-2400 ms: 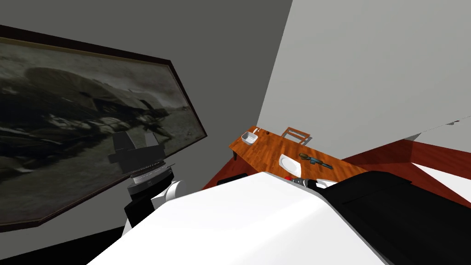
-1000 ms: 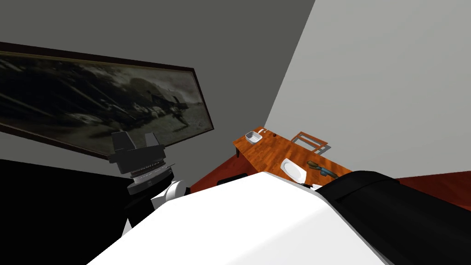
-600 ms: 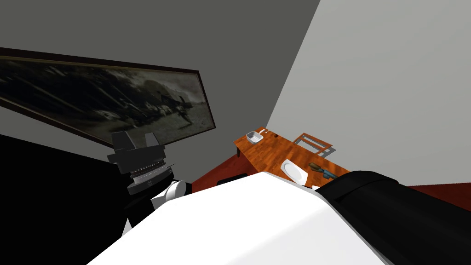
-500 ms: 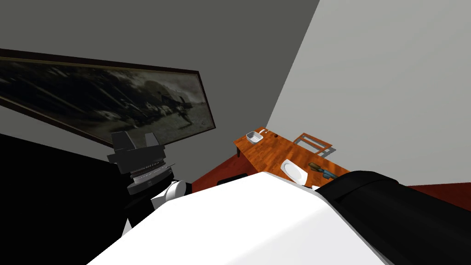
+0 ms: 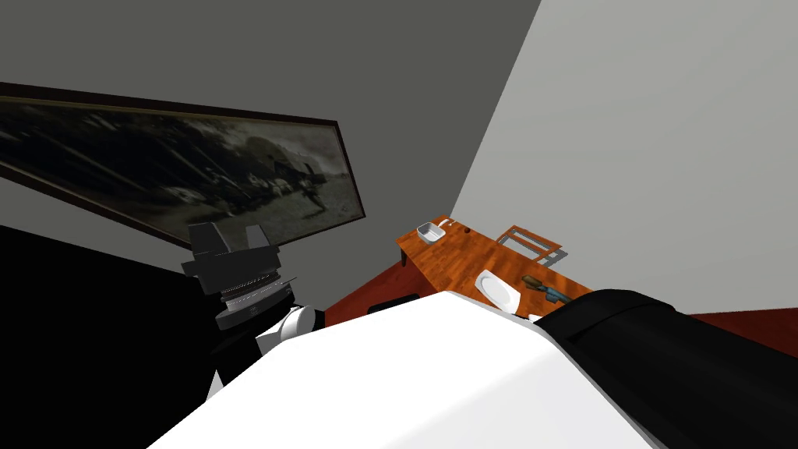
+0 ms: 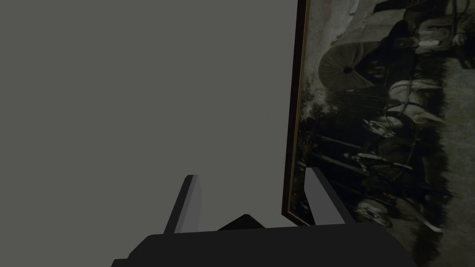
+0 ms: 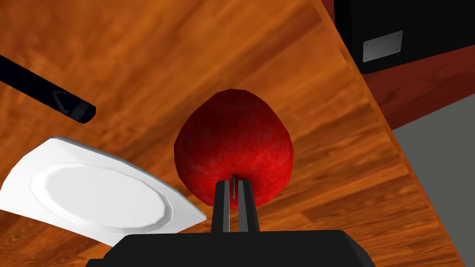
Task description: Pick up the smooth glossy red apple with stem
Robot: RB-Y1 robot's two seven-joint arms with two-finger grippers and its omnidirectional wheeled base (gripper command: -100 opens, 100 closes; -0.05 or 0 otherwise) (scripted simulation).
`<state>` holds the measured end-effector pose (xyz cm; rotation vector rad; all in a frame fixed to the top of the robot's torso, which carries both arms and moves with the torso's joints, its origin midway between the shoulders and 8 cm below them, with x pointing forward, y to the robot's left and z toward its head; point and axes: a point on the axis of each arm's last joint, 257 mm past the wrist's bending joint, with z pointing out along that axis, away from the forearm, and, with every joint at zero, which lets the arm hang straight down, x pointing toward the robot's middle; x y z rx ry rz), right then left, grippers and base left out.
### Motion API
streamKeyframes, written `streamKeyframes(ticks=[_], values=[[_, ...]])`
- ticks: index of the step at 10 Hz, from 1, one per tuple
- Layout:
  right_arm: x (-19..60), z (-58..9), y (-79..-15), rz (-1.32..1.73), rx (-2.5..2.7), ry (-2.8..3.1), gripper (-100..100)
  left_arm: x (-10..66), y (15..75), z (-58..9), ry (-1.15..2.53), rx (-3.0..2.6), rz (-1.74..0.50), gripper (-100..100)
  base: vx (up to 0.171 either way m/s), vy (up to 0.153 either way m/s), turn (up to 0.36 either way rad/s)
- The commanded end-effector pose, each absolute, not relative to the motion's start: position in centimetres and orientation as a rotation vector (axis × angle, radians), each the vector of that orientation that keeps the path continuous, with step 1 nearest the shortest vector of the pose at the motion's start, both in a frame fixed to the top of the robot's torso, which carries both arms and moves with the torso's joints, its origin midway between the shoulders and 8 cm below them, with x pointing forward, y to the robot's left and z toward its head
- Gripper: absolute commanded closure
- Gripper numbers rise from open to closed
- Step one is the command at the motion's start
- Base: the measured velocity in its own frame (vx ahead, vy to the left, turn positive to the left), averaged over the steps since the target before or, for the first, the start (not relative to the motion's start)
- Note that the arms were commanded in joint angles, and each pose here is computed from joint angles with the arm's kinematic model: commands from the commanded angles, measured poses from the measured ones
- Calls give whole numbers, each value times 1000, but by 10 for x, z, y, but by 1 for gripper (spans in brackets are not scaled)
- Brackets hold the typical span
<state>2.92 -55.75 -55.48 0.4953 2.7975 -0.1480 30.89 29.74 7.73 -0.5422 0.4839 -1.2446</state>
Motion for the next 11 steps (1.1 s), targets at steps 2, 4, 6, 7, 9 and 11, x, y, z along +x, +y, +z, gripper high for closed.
streamKeyframes(ticks=[2, 4, 6, 7, 9, 11], values=[[51, -551, -569, -137, 440, 2762, 100, 309, 297, 77, 484, -542, -1244, 0, 95, 47, -254], [59, -549, -577, -131, 388, 2753, 100, 309, 297, 77, 484, -542, -1244, 0, 113, 55, -152], [64, -546, -585, -127, 339, 2749, 100, 309, 297, 77, 484, -542, -1245, 0, 65, 43, -147], [57, -544, -592, -142, 313, 2763, 100, 309, 297, 77, 484, -542, -1244, 0, 49, 40, -101], [60, -542, -599, -137, 271, 2765, 100, 309, 297, 77, 484, -542, -1244, 0, 65, 38, -141], [61, -539, -606, -131, 231, 2771, 100, 309, 297, 77, 484, -542, -1244, 0, 63, 39, -134]])
